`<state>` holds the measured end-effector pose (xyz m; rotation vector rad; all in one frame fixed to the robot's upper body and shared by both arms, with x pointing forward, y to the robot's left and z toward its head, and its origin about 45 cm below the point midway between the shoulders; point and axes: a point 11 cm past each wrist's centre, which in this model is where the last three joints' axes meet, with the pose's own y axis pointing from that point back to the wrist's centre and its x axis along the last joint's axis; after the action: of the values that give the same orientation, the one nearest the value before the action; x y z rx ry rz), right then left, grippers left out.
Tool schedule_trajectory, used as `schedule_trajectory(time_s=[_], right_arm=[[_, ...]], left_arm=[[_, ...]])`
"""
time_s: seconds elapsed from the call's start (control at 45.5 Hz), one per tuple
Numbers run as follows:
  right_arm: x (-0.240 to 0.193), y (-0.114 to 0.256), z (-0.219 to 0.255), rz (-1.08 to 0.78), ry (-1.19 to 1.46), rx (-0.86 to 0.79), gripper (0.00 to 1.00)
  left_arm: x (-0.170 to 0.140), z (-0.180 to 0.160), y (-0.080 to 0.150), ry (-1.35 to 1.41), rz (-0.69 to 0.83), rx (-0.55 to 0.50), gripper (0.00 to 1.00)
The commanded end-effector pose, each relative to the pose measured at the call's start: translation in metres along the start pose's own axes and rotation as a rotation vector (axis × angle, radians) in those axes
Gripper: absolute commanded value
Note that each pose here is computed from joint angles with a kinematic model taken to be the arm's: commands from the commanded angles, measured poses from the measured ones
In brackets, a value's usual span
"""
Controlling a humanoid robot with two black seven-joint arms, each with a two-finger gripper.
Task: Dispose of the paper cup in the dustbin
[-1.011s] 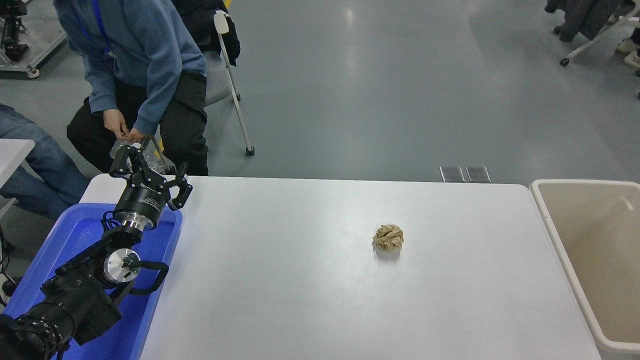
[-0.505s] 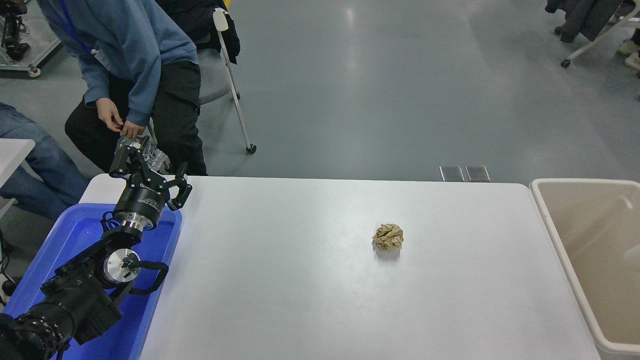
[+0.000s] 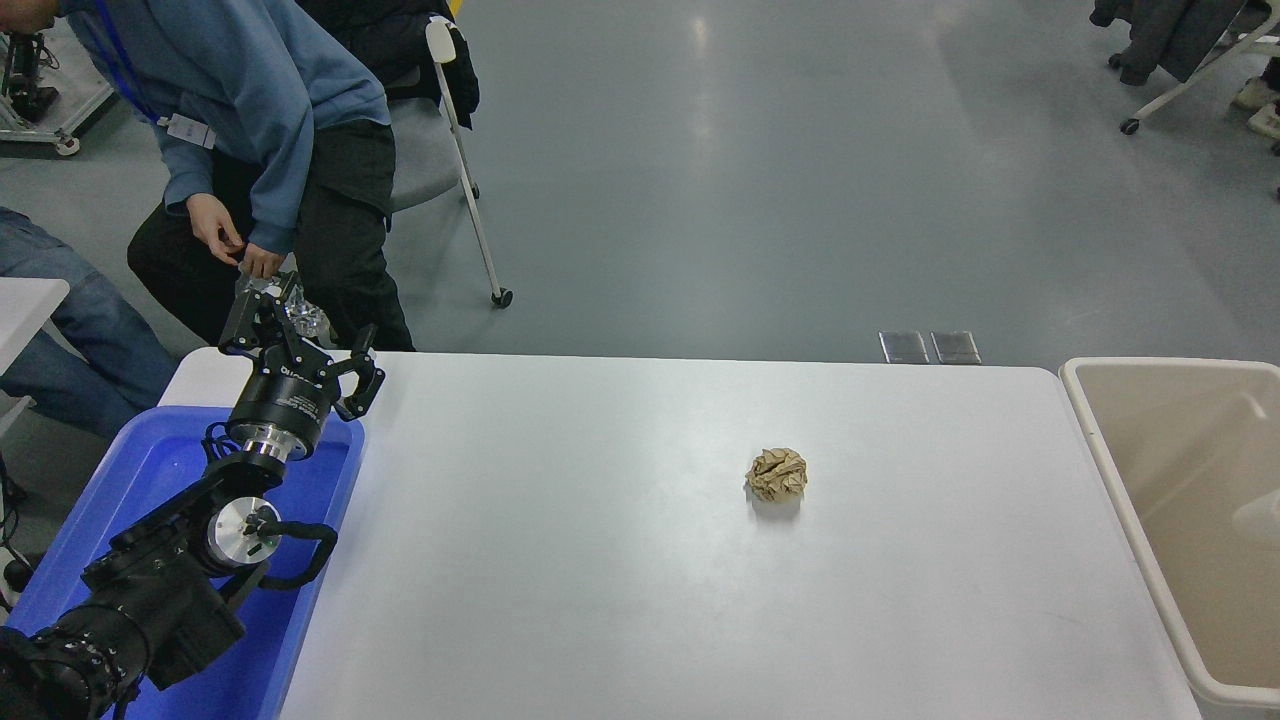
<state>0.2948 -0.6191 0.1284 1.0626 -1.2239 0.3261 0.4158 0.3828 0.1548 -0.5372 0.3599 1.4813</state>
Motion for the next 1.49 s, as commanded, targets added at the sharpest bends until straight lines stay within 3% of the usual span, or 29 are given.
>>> schedule_trajectory(time_s=[0.0,0.088,0.308,0.505,0.901,1.099,1.231,1.473], right_arm=[[0.001,0.000,0.000,0.026,-0.008,-0.006,0.89],[0.002,0.000,-0.003,0.053,-0.003,-0.001,0.98],[-0.009,-0.002,-0.017,0.043,-0.013,0.020,0.99],[0.030,-0.009,-0.047,0.113,-0.050,0.071,0.99],[0.065,-0.007,-0.037,0.176,-0.067,0.044,0.99],[0.069,-0.010,-0.051,0.150,-0.484,0.093,0.99],[0.081,-0.006,-0.032,0.142,-0.672,0.110,0.99],[0.084,-0.001,-0.070,0.061,-0.989,0.269,0.99]], left_arm=[[0.000,0.000,0.000,0.000,0.000,0.001,1.00],[0.000,0.000,0.000,0.000,0.000,-0.001,1.00],[0.000,0.000,0.000,0.000,0.000,-0.001,1.00],[0.000,0.000,0.000,0.000,0.000,-0.001,1.00],[0.000,0.000,0.000,0.000,0.000,-0.001,1.00],[0.000,0.000,0.000,0.000,0.000,0.001,1.00],[0.000,0.000,0.000,0.000,0.000,-0.001,1.00],[0.000,0.000,0.000,0.000,0.000,-0.001,1.00]])
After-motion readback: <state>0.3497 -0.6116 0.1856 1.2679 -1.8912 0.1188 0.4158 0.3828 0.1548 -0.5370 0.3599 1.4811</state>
